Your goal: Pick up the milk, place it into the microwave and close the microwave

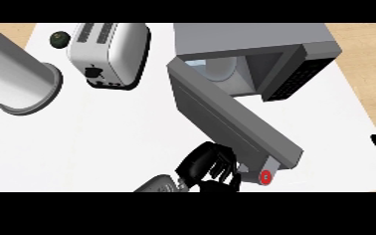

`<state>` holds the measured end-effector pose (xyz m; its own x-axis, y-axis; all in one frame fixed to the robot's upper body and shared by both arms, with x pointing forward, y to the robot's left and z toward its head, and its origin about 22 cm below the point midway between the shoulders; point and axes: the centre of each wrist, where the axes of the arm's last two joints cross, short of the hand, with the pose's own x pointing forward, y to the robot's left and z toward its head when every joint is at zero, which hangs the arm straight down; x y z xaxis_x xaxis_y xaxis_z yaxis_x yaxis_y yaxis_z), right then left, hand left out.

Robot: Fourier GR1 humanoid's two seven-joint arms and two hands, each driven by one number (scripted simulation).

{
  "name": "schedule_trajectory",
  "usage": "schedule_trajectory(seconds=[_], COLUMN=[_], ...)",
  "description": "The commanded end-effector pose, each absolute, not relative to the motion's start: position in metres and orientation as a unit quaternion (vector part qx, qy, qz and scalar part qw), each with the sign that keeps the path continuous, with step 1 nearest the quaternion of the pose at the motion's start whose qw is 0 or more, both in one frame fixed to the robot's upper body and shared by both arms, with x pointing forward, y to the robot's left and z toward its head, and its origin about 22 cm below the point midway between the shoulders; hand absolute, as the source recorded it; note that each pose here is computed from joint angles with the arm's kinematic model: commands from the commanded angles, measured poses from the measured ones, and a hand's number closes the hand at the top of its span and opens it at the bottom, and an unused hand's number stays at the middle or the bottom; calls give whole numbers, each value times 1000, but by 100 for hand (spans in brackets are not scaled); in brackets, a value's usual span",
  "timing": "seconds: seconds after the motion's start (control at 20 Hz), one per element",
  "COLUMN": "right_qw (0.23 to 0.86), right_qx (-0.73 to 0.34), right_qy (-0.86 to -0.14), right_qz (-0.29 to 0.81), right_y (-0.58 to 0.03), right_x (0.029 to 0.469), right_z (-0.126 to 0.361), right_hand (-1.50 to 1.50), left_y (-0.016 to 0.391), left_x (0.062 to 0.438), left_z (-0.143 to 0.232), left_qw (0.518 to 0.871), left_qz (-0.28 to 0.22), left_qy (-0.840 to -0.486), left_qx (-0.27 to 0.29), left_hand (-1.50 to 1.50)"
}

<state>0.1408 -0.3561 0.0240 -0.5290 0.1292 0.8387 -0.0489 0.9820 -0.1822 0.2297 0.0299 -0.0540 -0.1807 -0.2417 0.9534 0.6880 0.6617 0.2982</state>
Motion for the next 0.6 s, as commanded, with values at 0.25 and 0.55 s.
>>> schedule_trajectory(seconds=[0.25, 0.55], right_qw=[464, 453], right_qx=[30, 52], right_qy=[-875, -880], right_qz=[133, 134], right_y=[-357, -353], right_x=[151, 157], right_z=[53, 68], right_hand=[-150, -150], left_y=[12, 10], left_x=[245, 269], left_z=[-26, -2], left_qw=[610, 595], left_qz=[-273, -189], left_qy=[-731, -767], left_qx=[-139, -147], left_hand=[150, 150])
